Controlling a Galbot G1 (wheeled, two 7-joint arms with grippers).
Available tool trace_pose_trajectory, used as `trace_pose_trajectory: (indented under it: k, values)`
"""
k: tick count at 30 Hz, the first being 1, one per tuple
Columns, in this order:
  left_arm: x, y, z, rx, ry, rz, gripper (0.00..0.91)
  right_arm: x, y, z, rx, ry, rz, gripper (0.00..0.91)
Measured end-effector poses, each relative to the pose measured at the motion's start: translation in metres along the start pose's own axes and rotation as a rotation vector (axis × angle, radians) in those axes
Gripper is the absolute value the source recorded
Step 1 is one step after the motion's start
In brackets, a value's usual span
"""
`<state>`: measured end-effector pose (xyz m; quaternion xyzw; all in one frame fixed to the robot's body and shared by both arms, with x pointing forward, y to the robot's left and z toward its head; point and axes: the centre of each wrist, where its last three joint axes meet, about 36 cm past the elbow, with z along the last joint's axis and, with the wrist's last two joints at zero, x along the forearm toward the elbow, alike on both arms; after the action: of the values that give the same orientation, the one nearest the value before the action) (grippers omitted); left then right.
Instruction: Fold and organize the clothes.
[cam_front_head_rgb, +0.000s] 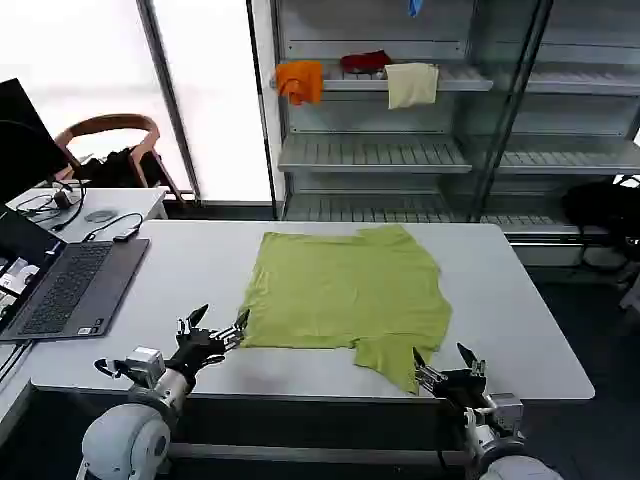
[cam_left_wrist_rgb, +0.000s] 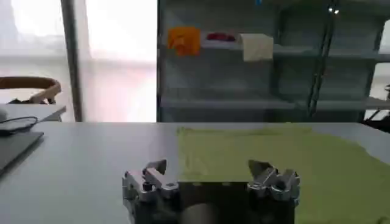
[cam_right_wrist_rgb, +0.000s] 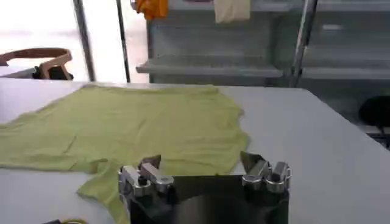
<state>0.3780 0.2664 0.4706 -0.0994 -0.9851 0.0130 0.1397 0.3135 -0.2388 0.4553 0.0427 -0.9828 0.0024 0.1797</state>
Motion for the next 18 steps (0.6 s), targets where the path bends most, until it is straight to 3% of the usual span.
trace_pose_trajectory:
  k: [18]
  values:
    - [-0.020,-0.007,0.039,-0.083,0.107,-0.045,0.907,-0.018,0.011,0.025,-0.019,0.059,-0.018,0.907]
